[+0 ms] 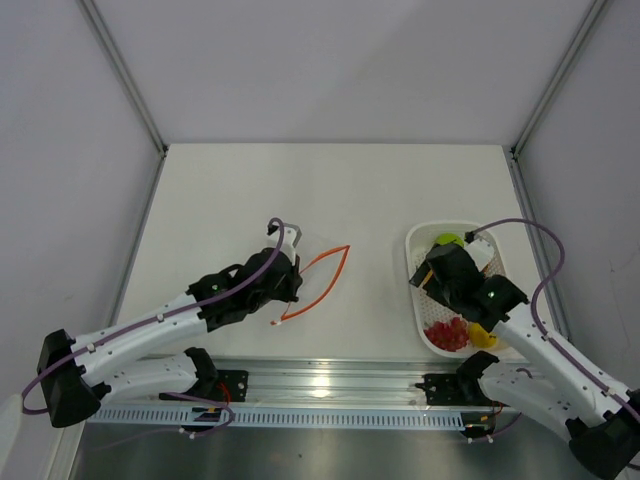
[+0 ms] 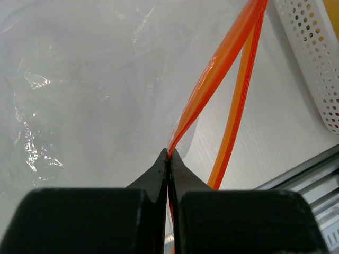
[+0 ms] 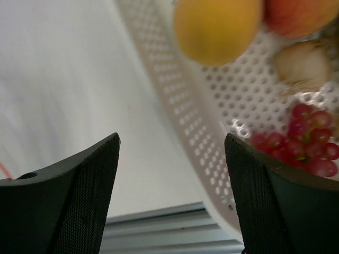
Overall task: Place the food in the zip-top bag and seal the zipper
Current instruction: Pick up the fake vegetable from the bin.
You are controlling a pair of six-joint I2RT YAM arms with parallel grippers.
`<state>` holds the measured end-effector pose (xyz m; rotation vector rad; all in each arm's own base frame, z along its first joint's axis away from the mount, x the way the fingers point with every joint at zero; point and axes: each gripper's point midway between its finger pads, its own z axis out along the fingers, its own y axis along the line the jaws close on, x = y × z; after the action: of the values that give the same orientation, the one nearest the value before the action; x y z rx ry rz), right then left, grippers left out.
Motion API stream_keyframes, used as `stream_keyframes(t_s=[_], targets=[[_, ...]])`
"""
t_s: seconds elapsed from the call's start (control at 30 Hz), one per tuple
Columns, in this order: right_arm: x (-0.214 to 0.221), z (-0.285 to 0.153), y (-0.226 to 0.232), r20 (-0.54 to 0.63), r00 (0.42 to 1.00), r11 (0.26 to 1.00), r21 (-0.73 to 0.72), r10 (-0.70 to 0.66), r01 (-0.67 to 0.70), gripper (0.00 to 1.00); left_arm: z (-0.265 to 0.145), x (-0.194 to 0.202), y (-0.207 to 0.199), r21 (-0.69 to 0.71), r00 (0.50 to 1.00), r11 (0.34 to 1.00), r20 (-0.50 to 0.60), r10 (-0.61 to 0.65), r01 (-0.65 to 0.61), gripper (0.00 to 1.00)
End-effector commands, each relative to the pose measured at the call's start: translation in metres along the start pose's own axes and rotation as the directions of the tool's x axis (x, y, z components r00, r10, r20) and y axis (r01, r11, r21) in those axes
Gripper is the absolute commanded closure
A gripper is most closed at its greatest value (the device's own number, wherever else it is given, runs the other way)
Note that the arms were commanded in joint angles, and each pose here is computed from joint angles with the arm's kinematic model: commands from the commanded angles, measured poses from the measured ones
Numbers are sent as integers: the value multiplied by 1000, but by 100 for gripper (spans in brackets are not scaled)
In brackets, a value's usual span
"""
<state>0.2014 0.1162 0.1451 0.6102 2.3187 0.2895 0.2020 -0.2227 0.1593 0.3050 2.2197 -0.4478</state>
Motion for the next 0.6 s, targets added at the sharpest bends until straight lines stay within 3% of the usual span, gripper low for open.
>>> stream_keyframes(t_s=[0.0, 0.23, 0.57], targets=[[-24, 4, -33, 48, 998, 990, 129, 47, -53, 18, -7, -19, -13, 68, 999, 998, 48, -11, 8, 99], [-40, 12, -93, 141, 974, 906, 363, 177, -217, 19, -9, -19, -13, 79, 998, 997, 63, -30, 25, 100], [-19, 45, -127, 119, 958, 852, 437, 262, -287, 24, -15, -27, -22, 132, 995, 990, 85, -53, 41, 99]])
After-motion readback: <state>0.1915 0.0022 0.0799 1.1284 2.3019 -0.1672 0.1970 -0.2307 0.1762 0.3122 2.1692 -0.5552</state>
